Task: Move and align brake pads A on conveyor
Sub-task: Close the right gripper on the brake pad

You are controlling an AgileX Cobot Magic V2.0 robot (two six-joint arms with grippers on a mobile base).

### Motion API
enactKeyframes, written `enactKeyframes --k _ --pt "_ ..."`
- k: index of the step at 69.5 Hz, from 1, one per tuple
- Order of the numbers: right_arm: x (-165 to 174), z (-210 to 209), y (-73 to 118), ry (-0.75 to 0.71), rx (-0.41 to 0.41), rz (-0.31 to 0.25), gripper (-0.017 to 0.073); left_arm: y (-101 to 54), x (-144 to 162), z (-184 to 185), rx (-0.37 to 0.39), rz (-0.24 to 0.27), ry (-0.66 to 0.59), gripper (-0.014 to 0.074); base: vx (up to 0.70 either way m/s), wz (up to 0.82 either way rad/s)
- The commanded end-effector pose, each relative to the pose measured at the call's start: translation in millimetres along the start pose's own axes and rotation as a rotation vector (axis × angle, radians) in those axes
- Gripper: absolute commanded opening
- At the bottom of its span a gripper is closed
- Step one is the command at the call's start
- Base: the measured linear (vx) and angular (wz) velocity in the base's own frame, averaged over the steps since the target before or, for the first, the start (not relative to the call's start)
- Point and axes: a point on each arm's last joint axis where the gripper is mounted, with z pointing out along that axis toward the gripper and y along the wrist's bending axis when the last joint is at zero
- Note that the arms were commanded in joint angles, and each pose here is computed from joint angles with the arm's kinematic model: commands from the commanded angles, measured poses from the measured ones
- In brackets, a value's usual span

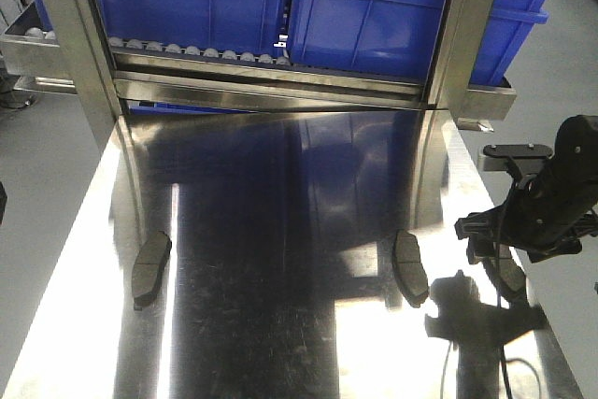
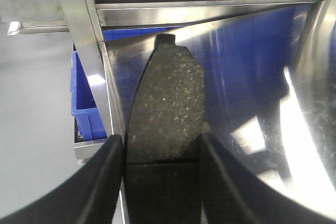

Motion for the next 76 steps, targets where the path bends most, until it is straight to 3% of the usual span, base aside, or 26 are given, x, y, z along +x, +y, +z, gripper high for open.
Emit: enactKeyframes --k 1,15,48,76 --pt "-10.5 -13.6 -0.4 -0.084 0.002 -0.015 0.0566 1.2 -16.2 -4.2 -0.010 -0.014 -0.113 0.0073 0.00 0.00" --pt "-11.3 -11.8 -0.5 -0.087 0.003 -0.015 0.0549 1.2 -16.2 -4.2 -0.010 -0.014 -0.113 0.0073 0.00 0.00" --pt "-11.3 -7.8 -0.6 -0.079 0.003 -0.019 0.0397 1.2 -16.2 -4.2 -0.010 -0.014 -0.113 0.0073 0.00 0.00" --pt "-11.0 -9.0 -0.5 -0.078 0.003 -0.033 0.0099 1.2 -16.2 -4.2 -0.010 -0.014 -0.113 0.0073 0.00 0.00"
